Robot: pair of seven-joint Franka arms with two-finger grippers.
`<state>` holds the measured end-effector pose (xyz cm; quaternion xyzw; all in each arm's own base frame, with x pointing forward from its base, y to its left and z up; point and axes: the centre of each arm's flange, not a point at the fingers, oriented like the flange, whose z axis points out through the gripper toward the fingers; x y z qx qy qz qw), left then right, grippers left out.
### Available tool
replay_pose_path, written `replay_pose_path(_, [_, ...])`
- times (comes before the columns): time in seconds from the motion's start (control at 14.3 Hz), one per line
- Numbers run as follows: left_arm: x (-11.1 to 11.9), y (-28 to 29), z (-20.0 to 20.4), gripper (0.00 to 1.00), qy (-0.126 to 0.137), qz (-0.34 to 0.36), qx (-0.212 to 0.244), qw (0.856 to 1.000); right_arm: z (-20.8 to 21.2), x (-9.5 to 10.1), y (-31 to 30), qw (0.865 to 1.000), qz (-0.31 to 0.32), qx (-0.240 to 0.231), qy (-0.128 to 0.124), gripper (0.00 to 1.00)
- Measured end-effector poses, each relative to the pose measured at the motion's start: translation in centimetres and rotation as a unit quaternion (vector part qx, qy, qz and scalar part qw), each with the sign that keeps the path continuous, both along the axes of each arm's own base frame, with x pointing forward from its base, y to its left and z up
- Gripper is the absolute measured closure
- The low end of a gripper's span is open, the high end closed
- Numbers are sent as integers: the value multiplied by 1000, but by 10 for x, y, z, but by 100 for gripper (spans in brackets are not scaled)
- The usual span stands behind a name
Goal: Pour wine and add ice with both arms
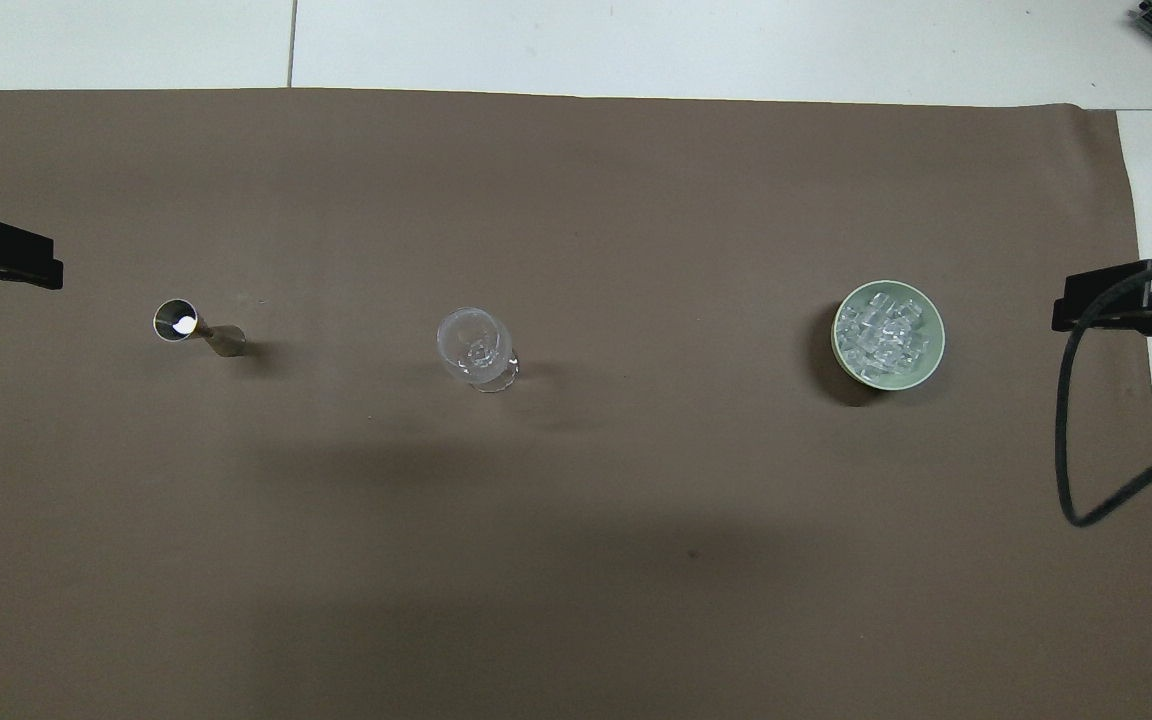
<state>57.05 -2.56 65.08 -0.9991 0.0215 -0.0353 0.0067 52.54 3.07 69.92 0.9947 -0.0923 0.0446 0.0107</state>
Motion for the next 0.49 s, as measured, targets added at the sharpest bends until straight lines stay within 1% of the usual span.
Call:
replay_pose_path(0.14, [1, 1, -1, 0, 1, -16, -1, 1000, 0, 0, 0, 1000, 0, 0, 0, 0])
replay_pose_path(0.35, [5, 3, -9, 0, 8, -39, -15, 999, 0, 0, 0, 1000, 0, 0, 0, 0])
replay_pose_path(0.49, [8, 16, -14, 0, 11, -49, -34, 998, 0, 0, 0, 1000, 0, 0, 0, 0])
